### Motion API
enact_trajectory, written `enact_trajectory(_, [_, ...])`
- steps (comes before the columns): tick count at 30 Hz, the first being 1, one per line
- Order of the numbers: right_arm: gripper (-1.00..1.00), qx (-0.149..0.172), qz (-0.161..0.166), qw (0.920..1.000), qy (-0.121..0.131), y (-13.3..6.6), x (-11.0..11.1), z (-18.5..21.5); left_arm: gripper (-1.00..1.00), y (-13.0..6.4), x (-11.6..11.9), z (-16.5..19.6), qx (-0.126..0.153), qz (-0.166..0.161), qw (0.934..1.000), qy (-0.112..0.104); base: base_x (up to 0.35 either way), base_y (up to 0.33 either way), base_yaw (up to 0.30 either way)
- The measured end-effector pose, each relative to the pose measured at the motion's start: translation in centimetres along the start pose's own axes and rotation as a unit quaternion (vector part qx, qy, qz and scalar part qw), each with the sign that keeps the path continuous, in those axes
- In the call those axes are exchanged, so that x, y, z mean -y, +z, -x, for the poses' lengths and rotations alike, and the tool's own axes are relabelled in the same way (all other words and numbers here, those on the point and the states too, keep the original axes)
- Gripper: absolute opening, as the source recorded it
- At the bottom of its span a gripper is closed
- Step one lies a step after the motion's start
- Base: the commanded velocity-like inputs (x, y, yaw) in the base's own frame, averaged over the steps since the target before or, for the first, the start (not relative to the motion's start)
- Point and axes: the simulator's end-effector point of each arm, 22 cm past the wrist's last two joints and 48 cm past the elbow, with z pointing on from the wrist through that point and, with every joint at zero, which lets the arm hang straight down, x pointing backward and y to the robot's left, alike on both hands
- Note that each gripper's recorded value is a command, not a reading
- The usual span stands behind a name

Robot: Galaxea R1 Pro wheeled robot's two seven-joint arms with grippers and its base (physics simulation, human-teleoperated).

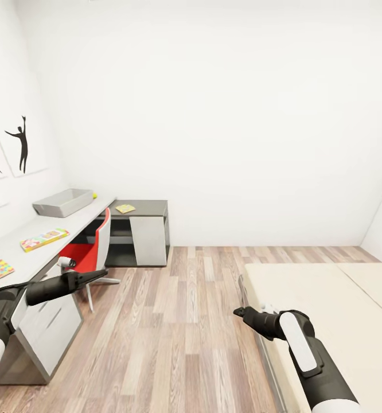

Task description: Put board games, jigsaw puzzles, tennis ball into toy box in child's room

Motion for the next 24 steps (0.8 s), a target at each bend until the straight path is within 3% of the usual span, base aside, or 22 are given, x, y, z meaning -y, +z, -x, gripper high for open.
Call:
enact_trajectory(9, [1.00,0.000,0.000,1.0000,0.000,-0.01,0.00,-0.01,1.00,0.00,0.02,-0.01,0.000,0.000,1.0000,0.000,-0.011,-0.032,0.000])
enact_trajectory(24, [1.00,0.000,0.000,1.0000,0.000,-0.02,-0.01,0.00,1.00,0.02,0.00,-0.04,-0.001,0.000,1.0000,0.000,0.000,-0.287,0.000])
